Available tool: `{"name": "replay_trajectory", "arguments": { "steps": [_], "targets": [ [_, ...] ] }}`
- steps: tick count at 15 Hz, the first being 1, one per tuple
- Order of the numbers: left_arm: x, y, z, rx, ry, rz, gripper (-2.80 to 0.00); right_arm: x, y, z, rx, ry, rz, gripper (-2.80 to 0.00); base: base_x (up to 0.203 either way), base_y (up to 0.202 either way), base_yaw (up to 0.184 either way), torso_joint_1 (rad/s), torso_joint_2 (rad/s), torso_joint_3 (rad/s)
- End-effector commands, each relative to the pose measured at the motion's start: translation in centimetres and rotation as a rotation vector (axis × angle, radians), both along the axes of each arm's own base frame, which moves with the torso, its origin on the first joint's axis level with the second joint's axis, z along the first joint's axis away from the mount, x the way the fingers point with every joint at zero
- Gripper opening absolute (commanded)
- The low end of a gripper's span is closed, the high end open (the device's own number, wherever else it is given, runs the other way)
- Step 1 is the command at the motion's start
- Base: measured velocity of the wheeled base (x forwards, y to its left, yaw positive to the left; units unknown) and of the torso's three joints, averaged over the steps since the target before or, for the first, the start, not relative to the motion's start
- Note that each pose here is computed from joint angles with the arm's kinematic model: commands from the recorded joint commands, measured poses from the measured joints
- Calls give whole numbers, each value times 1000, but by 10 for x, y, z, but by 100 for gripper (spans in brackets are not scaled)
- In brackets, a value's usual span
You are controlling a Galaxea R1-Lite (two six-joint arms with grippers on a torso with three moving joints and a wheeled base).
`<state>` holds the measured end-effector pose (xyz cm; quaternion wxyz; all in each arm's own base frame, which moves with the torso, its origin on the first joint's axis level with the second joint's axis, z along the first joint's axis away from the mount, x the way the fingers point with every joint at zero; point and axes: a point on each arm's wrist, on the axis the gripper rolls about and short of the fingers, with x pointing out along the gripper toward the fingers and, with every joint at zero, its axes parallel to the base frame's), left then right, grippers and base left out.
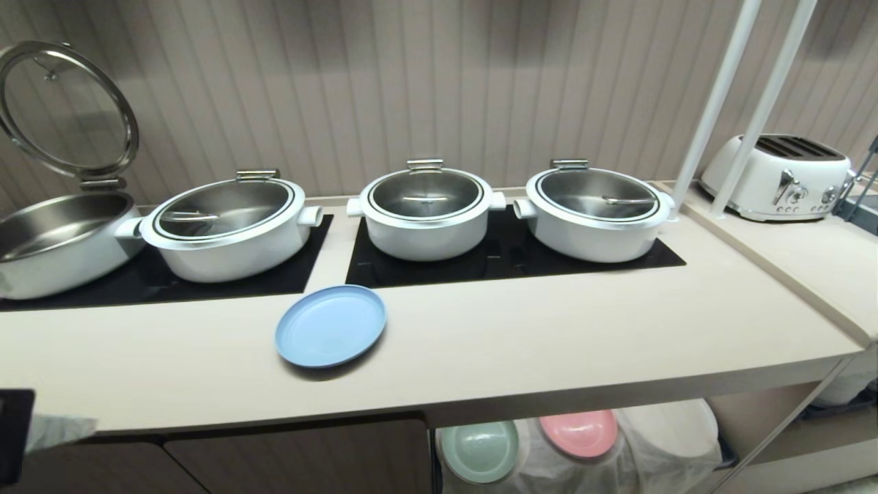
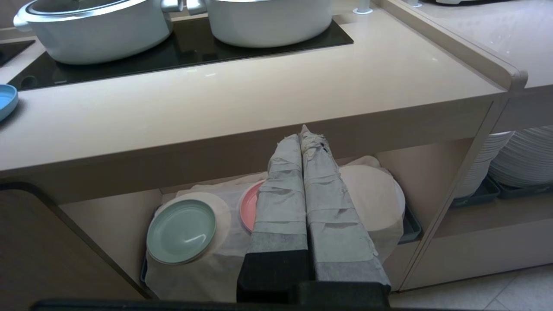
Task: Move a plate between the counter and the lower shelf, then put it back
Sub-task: Pick up the plate
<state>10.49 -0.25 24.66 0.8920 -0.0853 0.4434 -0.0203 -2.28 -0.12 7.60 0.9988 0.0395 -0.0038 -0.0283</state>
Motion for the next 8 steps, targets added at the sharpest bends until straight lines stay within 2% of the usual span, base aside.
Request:
{"name": "replay_trajectory", "arguments": {
  "steps": [1,4,8],
  "targets": [
    [55,0,-10,-23,156,29,-280,0,0,0,1,-1,0,-280,0,0,0,0,0,0],
    [103,-1,-18,-76,236,44,-280,0,0,0,1,-1,0,-280,0,0,0,0,0,0],
    [151,-2,-45,-87,328,39,-280,0,0,0,1,-1,0,-280,0,0,0,0,0,0]
  ]
}}
